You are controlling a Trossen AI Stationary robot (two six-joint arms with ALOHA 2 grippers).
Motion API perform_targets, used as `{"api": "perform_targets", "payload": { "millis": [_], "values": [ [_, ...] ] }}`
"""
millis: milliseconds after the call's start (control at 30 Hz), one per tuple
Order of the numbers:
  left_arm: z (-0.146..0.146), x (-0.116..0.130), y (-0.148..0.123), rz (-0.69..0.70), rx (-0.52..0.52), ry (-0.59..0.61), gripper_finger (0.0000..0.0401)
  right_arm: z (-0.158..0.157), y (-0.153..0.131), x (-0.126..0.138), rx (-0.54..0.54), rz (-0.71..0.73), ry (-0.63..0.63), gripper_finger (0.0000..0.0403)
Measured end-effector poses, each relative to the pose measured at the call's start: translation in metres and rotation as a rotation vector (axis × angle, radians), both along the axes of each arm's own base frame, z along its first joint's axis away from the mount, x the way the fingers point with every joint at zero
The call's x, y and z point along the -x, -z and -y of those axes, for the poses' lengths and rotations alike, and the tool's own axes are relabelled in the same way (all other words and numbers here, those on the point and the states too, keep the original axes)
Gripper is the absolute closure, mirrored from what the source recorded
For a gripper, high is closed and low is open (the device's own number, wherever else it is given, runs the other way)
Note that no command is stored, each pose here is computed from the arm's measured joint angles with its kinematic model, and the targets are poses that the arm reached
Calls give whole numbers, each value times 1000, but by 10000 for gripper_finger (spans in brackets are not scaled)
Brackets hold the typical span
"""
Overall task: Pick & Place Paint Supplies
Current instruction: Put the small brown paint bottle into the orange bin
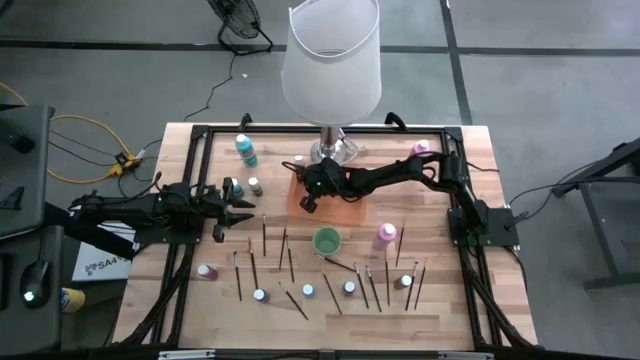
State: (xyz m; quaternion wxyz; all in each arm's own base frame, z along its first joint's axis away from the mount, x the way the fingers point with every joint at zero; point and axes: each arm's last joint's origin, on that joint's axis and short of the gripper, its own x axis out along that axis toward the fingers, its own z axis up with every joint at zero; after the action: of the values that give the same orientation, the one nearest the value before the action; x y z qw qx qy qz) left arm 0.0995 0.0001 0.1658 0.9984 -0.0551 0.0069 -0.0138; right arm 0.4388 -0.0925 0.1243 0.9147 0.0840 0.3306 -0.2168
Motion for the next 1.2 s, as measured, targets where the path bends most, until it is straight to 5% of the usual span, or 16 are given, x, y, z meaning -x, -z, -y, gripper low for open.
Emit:
{"api": "perform_targets", "payload": {
  "millis": [433, 733, 1200],
  "values": [
    [0, 0, 0, 1, 0, -1, 275, -4, -33, 0, 50, 99, 19, 400],
    [0, 0, 0, 0, 0, 0, 275, 3, -61, -2, 156, 253, 146, 384],
    [0, 0, 0, 0, 0, 0, 275, 17, -59, 0, 116, 295, 247, 374]
  ]
}}
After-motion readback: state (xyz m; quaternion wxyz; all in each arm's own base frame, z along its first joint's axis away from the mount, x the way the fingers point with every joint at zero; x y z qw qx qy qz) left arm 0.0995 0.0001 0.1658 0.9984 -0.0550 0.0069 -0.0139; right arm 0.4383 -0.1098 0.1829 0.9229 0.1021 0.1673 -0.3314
